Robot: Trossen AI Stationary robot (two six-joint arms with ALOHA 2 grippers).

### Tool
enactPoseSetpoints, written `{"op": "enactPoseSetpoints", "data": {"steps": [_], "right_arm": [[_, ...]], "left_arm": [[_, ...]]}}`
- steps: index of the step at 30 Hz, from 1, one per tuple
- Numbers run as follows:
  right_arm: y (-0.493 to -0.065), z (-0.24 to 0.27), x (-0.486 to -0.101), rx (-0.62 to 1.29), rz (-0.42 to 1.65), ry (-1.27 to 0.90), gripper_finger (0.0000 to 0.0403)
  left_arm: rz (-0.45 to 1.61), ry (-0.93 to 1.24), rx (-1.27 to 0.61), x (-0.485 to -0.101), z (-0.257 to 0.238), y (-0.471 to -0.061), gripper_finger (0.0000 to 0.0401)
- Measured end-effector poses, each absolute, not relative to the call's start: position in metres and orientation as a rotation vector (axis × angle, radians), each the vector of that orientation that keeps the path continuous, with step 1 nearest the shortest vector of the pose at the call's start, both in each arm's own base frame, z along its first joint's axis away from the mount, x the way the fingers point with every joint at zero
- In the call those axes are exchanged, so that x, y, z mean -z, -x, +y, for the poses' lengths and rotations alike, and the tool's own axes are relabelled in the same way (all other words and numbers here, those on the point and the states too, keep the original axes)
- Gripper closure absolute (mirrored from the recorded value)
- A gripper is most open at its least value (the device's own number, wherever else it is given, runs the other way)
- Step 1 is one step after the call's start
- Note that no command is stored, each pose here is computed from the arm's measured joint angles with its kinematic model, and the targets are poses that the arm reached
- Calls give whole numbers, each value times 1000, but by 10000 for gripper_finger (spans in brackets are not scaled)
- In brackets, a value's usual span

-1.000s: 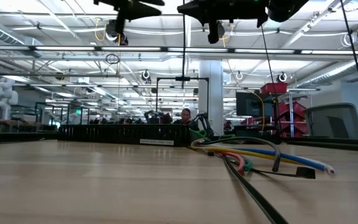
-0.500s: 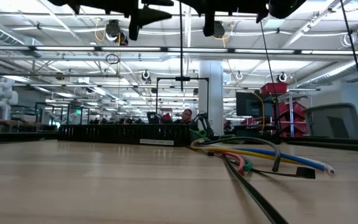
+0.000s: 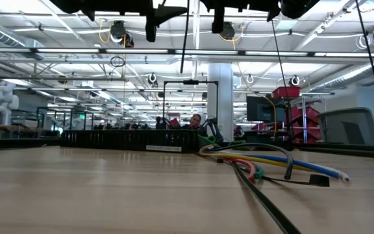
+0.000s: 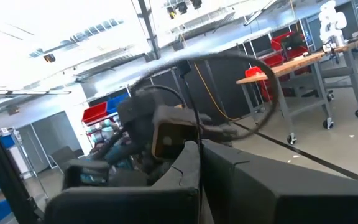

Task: Ziptie cables
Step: Insert the black zip tie into the lock head

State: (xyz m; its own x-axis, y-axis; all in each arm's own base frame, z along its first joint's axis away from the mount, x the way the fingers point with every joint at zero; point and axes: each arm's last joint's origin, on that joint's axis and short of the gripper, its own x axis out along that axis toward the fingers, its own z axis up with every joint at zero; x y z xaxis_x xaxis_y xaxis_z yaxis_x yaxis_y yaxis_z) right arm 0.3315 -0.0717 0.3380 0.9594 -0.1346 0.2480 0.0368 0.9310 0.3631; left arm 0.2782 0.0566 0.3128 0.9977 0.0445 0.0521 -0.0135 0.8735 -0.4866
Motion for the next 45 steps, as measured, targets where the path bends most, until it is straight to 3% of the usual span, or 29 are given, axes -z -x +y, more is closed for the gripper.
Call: {"op": "enactPoseSetpoints", "data": {"steps": [23, 26, 31, 45], "right_arm": [[-331, -71, -338, 80, -278, -376, 403], [-331, -71, -338, 80, -278, -376, 403], [-331, -71, -338, 80, -278, -376, 403], [-331, -72, -338, 94, -274, -393, 386]], "left_arm": [[-69, 424, -58, -304, 64, -287, 230], [-56, 394, -65, -303, 64, -287, 266], [-57, 379, -125, -302, 66, -287, 385], [-56, 355, -154, -302, 66, -287, 399]]}}
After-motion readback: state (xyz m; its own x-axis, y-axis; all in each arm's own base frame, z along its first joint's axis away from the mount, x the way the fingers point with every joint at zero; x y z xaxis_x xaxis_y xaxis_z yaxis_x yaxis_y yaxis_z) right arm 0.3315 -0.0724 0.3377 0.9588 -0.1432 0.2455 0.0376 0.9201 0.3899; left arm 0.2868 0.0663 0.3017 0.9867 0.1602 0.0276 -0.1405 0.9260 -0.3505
